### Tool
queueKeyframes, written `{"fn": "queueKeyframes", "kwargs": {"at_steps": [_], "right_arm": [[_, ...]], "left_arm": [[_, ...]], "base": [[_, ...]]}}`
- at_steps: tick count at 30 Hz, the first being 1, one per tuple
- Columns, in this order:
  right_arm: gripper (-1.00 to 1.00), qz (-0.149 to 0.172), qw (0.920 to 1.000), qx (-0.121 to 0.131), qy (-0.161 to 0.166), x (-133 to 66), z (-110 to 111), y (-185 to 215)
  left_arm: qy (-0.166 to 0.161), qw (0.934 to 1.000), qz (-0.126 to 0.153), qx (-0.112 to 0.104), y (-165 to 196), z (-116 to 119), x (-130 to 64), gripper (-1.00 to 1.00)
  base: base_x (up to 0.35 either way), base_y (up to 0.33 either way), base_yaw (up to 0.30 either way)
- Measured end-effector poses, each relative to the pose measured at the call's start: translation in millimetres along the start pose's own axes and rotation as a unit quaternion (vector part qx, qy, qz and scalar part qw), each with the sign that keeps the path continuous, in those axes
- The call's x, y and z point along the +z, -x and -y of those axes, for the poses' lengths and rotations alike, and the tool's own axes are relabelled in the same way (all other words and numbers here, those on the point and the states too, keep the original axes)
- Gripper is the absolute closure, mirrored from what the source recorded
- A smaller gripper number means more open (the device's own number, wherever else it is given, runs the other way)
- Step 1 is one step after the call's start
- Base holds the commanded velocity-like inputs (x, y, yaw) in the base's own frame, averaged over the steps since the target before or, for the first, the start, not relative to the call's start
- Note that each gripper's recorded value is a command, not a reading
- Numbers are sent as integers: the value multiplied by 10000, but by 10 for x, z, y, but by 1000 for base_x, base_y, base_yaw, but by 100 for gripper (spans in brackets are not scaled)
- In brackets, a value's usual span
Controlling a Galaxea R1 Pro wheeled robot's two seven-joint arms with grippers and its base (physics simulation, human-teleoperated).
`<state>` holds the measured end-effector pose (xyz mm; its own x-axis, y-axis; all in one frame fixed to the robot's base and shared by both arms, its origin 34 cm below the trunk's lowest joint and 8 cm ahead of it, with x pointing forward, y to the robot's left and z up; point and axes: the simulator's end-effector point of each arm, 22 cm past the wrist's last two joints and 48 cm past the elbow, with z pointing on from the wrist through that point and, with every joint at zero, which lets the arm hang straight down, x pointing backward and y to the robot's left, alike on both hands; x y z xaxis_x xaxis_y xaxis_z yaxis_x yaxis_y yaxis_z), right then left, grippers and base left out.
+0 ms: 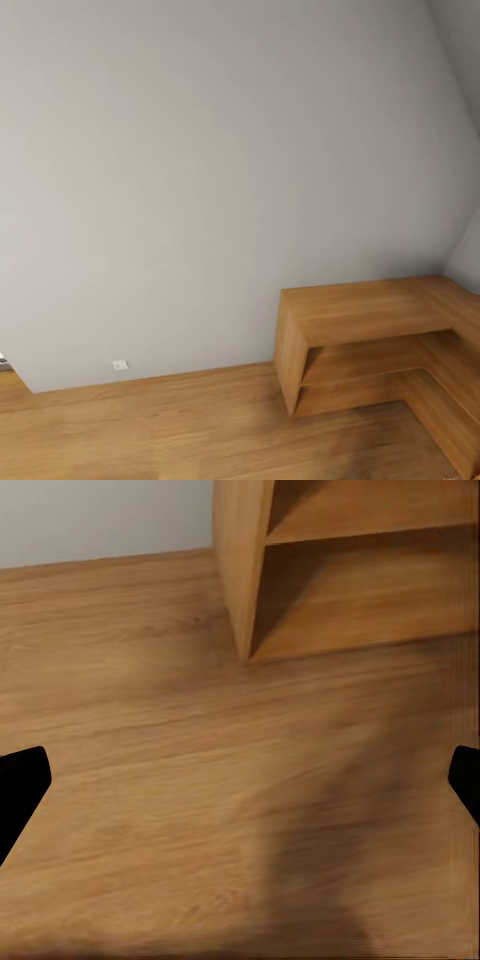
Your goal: In the bedroom, organize the workspace by keeping the computer under the desk, ensuring the monitor is on the desk, placing the keyboard on the desk next to the monitor, placing the mouse on the desk next to the keyboard, moving the folder from the swivel chair onto the desk next to the mouse, stacking the notebook on top of the folder with the pen on top of the notebook, and positioning the swivel chair next to the desk.
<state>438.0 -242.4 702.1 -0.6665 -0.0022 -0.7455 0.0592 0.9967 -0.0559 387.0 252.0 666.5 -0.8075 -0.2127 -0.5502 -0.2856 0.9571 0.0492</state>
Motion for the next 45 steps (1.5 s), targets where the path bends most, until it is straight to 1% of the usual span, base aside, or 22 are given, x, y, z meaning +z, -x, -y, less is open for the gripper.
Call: {"fn": "queueKeyframes", "kwargs": {"at_steps": [2,5,6,8,14,17,22,28,33,39,41,45], "right_arm": [[-100,92,9999,3,-38,-26,39,7],[-100,374,9993,36,-85,-65,78,90],[-100,551,9984,60,-106,-101,96,131],[-100,667,9977,74,-115,-143,103,140],[-100,826,9965,97,-102,-223,87,136],[-100,875,9961,103,-95,-241,88,146],[-100,917,9957,95,-77,-246,93,170],[-100,951,9954,92,-58,-249,86,198],[-100,985,9951,87,-47,-252,82,225],[-100,1019,9948,90,-23,-254,54,256],[-100,1019,9947,116,-63,-247,63,264],[-100,1019,9947,132,-80,-249,65,264]], "left_arm": [[-2,10000,-65,12,-62,-67,-10,-100],[-71,9999,-117,3,-141,-107,-37,-100],[-146,9999,-54,-32,-163,-106,-61,-100],[-230,9996,108,-85,-143,-94,-90,-100],[-397,9969,655,-190,-107,-75,-220,-100],[-438,9954,825,-205,-89,-77,-264,-100],[-457,9946,905,-217,-62,-68,-282,-100],[-460,9942,950,-225,-31,-63,-288,-100],[-469,9939,971,-223,-13,-54,-294,-100],[-548,9936,967,-223,-17,43,-316,-100],[-570,9935,953,-234,-27,88,-322,-100],[-568,9935,954,-239,-27,95,-325,-100]], "base": [[0,0,-170],[0,0,-167],[0,0,-165],[0,0,-165],[0,0,-171],[0,0,-189],[0,21,-204],[30,187,-222],[221,178,-227],[309,37,-173],[82,5,-30],[36,2,-18]]}}
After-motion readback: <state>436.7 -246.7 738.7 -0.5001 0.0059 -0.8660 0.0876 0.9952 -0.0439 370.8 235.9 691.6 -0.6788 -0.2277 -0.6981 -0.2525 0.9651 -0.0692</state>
